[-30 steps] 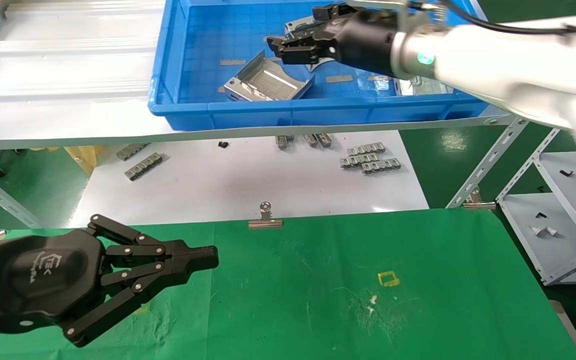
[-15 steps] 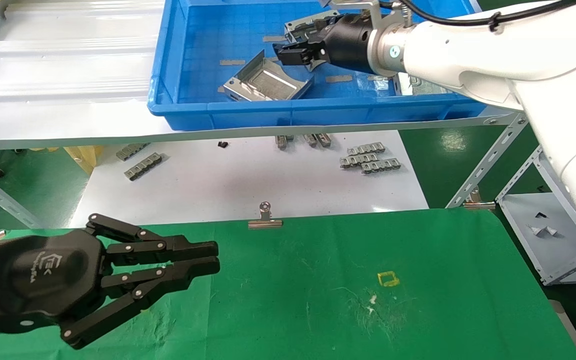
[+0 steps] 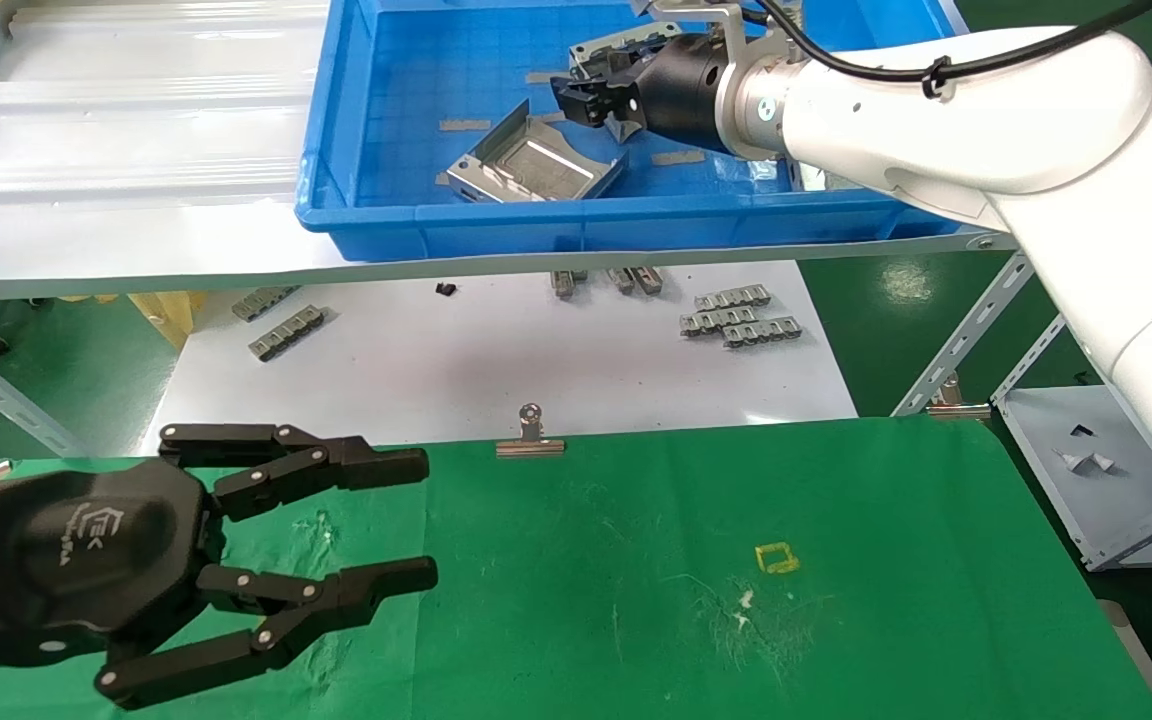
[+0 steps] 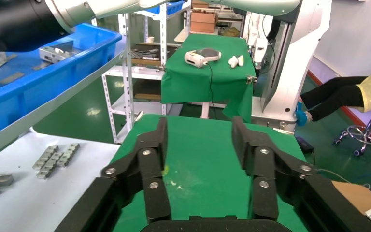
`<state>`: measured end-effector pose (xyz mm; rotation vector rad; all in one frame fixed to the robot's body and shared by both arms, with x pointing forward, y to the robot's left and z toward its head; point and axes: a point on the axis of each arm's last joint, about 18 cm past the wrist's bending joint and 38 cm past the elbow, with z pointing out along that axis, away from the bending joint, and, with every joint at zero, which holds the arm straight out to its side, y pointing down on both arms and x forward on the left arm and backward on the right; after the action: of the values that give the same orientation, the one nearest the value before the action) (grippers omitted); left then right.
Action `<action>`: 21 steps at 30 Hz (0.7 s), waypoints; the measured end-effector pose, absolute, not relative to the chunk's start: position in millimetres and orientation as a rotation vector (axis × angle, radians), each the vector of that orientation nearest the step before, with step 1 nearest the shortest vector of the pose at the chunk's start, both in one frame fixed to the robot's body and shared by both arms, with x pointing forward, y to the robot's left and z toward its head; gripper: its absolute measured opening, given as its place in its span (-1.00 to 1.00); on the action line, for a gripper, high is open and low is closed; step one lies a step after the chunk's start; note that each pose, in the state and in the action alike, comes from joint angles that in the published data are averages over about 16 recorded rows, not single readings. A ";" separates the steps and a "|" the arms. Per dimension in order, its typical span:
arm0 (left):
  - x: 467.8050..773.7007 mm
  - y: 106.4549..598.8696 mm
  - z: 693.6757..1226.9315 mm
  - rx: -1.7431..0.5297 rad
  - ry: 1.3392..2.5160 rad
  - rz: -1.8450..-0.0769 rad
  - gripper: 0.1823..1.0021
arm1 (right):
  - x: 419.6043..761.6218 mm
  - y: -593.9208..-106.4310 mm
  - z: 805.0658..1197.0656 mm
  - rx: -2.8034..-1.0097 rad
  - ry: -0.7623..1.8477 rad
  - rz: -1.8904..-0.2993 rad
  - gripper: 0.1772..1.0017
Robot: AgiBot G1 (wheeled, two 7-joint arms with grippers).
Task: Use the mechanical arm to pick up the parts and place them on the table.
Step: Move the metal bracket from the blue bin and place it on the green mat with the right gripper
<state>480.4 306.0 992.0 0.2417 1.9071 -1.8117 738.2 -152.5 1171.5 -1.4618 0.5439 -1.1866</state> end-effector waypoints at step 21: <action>480.4 306.0 992.0 0.242 1.907 -1.812 0.74 | 738.6 -150.1 1167.3 -1.494 0.544 -1.196 -0.77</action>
<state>480.4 306.0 992.0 0.2417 1.9071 -1.8117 738.6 -150.1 1167.3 -1.4945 0.5444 -1.1956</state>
